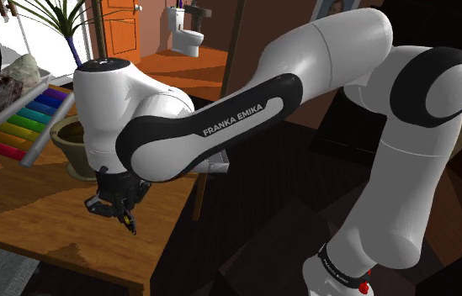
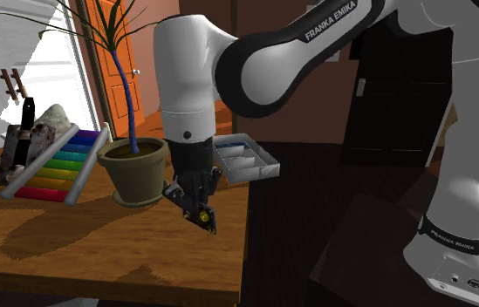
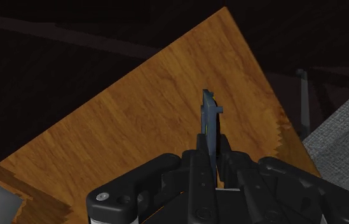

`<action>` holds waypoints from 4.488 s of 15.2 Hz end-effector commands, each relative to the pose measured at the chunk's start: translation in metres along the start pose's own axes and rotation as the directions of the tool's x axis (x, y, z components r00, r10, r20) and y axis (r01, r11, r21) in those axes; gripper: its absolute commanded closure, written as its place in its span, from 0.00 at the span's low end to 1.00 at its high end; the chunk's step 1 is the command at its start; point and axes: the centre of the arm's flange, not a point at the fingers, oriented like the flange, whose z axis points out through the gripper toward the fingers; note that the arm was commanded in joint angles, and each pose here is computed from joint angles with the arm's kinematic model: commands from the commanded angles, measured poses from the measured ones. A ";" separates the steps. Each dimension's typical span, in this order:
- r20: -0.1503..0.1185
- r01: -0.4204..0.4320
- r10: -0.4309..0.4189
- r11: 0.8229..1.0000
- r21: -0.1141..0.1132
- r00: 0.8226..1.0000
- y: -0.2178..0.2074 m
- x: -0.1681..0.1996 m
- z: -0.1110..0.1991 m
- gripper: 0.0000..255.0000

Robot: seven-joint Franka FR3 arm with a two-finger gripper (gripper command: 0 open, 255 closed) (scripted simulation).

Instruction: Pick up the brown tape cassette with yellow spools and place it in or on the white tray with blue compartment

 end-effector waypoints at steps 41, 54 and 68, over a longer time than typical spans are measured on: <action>-0.079 0.011 -0.010 1.000 0.015 0.997 0.027 -0.033 -0.046 1.00; -0.053 -0.016 0.014 0.999 -0.039 0.998 0.055 0.011 0.050 0.00; -0.053 -0.016 0.014 0.999 -0.039 0.998 0.057 0.012 0.079 1.00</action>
